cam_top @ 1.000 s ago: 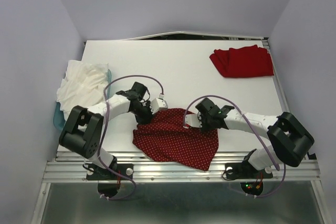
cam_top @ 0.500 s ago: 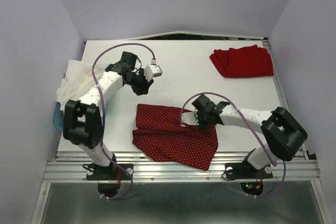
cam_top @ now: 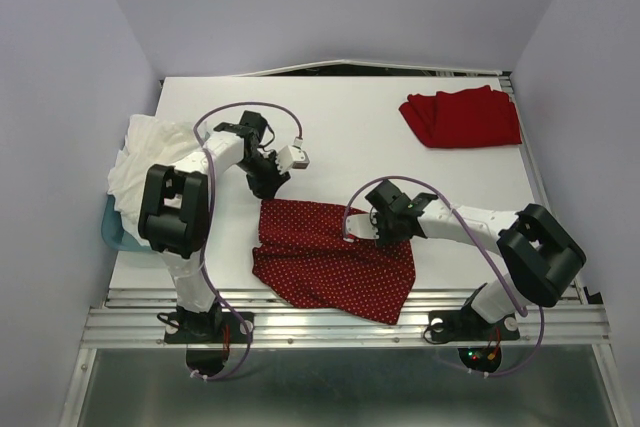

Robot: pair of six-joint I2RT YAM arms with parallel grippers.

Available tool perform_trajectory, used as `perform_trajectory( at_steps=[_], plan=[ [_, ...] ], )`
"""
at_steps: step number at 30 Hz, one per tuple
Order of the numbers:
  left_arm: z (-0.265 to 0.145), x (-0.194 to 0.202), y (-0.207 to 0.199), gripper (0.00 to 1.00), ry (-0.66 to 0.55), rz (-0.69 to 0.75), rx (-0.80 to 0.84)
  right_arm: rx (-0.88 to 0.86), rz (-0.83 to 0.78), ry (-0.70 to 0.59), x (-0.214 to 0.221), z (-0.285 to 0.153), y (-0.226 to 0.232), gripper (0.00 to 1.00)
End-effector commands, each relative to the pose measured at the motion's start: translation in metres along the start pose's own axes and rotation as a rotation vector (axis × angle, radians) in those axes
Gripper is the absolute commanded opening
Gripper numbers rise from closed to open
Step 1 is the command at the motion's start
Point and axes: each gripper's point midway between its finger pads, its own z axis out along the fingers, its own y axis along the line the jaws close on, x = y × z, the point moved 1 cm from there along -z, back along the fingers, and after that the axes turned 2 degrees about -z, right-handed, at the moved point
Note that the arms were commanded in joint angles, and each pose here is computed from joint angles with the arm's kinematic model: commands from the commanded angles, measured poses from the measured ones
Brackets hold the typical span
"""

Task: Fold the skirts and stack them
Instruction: Flatten the skirt out

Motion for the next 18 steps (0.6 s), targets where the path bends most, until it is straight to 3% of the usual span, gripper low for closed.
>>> perform_trajectory(
  at_steps=[1,13,17,18],
  plan=[
    [0.004,0.009,0.000,0.40,0.030,0.017,0.011,0.018,-0.001,-0.026,-0.006,-0.008,-0.008,0.01],
    [0.028,0.024,-0.003,0.43,0.059,-0.004,0.042,0.023,0.021,-0.021,-0.004,-0.008,-0.005,0.01],
    [0.039,0.031,-0.013,0.35,0.071,-0.017,0.056,0.039,0.032,-0.015,-0.004,-0.010,-0.009,0.01],
    [0.043,0.037,-0.021,0.28,0.082,-0.027,0.070,0.048,0.039,-0.015,-0.004,-0.012,-0.010,0.01]
  ],
)
